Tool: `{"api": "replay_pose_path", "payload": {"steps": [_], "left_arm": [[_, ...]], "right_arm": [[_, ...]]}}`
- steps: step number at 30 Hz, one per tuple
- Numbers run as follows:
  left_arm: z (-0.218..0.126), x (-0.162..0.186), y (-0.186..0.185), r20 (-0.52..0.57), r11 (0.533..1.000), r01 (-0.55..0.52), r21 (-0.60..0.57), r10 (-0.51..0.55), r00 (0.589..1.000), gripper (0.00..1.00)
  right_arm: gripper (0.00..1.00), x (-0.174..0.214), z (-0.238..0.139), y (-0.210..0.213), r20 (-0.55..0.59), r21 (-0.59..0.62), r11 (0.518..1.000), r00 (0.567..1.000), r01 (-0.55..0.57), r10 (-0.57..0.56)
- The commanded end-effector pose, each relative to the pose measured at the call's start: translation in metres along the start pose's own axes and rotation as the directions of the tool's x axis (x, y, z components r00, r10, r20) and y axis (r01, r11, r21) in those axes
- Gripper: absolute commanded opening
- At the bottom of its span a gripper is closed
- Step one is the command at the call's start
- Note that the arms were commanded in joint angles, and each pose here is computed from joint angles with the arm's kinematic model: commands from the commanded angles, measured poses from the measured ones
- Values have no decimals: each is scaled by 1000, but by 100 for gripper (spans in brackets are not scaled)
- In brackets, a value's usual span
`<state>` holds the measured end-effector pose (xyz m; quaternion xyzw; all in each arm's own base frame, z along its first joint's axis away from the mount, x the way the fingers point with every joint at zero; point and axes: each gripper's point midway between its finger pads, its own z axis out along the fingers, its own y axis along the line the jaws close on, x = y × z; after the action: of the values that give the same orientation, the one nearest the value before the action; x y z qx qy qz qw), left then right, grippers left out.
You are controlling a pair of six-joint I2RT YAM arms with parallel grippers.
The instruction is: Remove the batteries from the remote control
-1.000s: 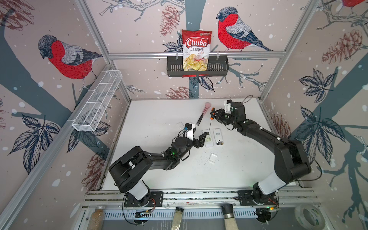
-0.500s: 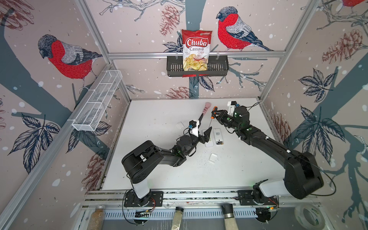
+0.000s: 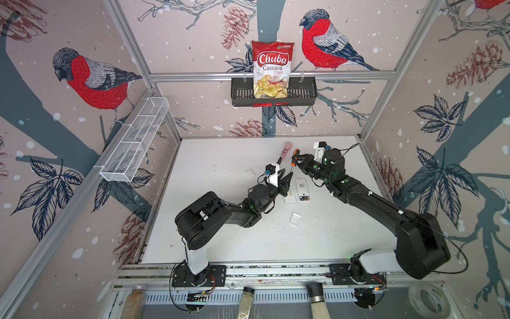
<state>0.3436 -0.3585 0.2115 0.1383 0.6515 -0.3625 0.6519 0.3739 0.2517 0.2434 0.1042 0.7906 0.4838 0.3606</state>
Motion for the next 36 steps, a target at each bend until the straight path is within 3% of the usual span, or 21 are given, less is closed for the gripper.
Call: {"api": "replay_pose_path", "payload": {"steps": [1, 11, 18, 23, 26, 29, 33, 36], "left_arm": [[2, -17, 3, 68, 1000, 13, -14, -12, 998, 39], [8, -19, 6, 80, 1000, 25, -18, -24, 997, 28], [10, -17, 8, 78, 999, 33, -17, -32, 996, 13], [10, -17, 9, 76, 999, 35, -19, -33, 997, 11], [10, -17, 11, 73, 999, 32, -23, -30, 997, 0], [9, -17, 15, 72, 999, 34, -29, -32, 997, 0], [8, -16, 19, 67, 999, 41, -29, -39, 997, 0], [7, -15, 19, 62, 999, 36, -17, -34, 998, 0]], "right_arm": [[11, 1, 1, 7, -10, -32, 999, 1000, 12, -12], [10, 8, 8, 5, -50, -47, 999, 999, 10, -12], [10, 8, 10, 5, -54, -49, 999, 998, 14, -16], [10, 13, 13, 0, -72, -45, 999, 997, 13, -16], [10, 14, 13, -2, -76, -41, 999, 997, 14, -17], [12, 15, 14, -2, -83, -40, 999, 996, 24, -27], [18, 14, 15, -2, -93, -40, 999, 995, 34, -38], [38, 13, 15, 0, -101, -50, 998, 994, 45, -50]]}}
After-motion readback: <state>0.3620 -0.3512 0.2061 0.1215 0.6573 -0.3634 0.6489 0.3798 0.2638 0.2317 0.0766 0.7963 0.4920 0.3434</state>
